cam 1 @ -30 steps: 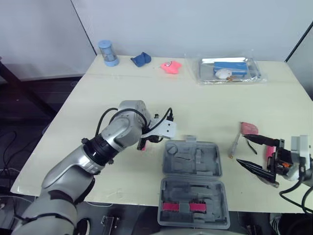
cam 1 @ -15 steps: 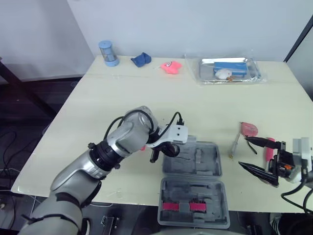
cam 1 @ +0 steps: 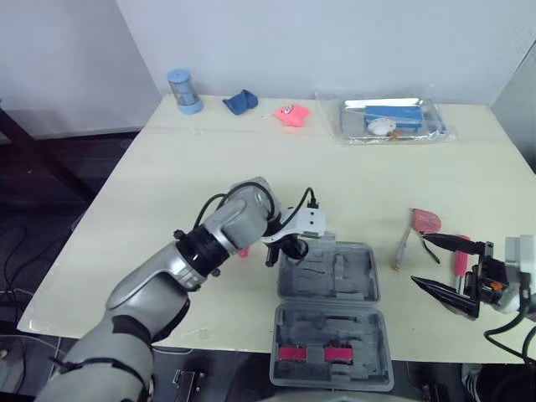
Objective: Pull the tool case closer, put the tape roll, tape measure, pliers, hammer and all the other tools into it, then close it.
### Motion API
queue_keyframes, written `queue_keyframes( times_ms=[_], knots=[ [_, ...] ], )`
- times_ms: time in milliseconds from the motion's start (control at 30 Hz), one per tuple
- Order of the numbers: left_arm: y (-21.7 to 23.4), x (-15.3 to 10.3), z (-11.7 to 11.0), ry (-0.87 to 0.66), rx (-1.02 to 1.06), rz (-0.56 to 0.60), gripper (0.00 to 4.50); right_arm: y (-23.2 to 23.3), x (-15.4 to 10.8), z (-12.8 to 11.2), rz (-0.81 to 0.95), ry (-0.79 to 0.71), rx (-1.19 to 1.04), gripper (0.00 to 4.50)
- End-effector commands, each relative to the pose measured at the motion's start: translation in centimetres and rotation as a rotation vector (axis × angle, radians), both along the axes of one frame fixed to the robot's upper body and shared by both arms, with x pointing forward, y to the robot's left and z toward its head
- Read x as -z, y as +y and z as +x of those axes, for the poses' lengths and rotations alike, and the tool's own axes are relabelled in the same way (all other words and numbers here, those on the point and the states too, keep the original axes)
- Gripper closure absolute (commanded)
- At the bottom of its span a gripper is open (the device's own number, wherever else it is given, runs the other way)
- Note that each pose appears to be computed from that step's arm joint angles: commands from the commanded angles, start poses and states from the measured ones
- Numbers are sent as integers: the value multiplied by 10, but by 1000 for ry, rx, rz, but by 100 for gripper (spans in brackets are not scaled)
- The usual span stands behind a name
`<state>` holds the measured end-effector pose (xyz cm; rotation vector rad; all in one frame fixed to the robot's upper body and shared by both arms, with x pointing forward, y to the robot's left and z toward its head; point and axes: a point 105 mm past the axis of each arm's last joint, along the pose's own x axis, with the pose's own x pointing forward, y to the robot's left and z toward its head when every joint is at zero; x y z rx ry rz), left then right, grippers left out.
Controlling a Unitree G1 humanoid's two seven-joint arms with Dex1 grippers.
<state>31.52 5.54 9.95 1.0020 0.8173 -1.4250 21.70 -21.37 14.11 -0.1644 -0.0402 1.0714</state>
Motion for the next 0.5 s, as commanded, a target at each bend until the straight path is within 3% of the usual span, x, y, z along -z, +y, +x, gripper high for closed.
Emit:
queue_keyframes(
  times_ms=[33,500],
  knots=[
    [2,2,1,-4,18,24,444,0,-11,-2,-19,-54,-5,0],
    [10,8,6,-1,2,60,444,0,-13,-4,-36,-64,-9,0]
  ],
)
